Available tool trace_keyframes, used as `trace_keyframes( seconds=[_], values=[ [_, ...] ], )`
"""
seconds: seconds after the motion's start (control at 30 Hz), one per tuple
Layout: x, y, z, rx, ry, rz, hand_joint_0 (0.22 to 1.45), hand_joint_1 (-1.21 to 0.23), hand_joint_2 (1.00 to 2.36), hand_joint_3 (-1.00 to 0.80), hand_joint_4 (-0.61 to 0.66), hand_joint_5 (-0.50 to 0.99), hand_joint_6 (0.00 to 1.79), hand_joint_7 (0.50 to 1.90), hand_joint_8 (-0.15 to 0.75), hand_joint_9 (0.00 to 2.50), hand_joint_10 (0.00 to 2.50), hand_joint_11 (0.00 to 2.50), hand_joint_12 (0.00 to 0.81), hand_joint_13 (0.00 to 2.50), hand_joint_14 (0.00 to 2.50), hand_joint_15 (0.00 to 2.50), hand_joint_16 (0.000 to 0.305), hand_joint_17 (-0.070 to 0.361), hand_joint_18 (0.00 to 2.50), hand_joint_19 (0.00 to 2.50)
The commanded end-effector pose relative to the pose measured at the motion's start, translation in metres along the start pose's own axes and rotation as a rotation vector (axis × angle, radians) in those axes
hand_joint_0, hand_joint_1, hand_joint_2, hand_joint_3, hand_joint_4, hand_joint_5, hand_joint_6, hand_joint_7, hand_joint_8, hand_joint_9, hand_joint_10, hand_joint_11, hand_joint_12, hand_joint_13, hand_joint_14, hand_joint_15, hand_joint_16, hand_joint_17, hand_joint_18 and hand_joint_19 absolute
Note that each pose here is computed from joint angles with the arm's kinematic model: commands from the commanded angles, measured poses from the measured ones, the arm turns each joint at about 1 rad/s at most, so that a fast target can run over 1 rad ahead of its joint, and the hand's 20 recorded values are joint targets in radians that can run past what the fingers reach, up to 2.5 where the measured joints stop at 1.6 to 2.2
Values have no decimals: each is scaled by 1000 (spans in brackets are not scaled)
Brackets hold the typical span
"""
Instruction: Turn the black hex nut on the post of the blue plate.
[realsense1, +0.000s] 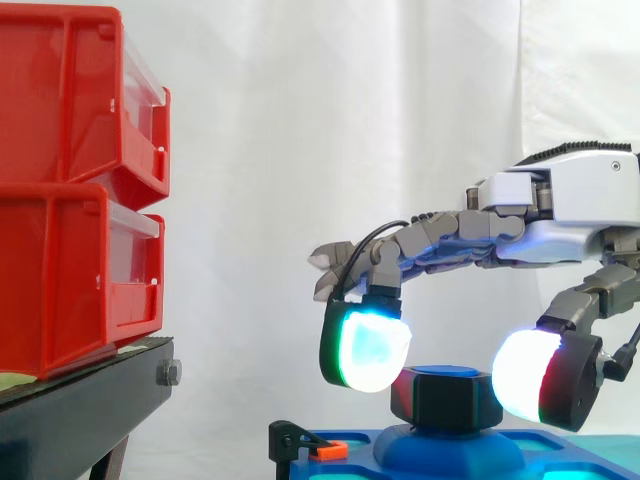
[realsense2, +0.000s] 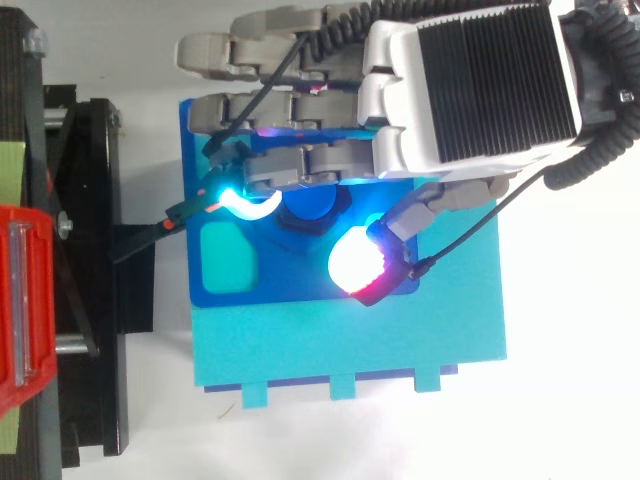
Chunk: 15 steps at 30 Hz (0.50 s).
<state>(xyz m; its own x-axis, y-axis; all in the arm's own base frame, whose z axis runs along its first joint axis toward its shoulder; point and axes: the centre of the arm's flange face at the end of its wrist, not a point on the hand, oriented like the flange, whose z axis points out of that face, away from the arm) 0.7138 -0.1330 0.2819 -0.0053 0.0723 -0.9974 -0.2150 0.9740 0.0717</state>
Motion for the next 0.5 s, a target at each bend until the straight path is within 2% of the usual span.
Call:
trace_keyframes(
  seconds=[0.0, 0.47],
  values=[
    [-4, -2, 0, -5, -6, -7, 400, -588, 1000, -500, 429, -90, 502, 1110, 65, 198, 145, 389, 289, 91, 0, 25, 44, 100, 189, 222],
    [-4, -6, -2, -5, -6, -15, 401, -578, 1000, -500, 429, -91, 502, 1107, 63, 192, 171, 377, 288, 92, 0, 25, 44, 100, 188, 222]
  ],
)
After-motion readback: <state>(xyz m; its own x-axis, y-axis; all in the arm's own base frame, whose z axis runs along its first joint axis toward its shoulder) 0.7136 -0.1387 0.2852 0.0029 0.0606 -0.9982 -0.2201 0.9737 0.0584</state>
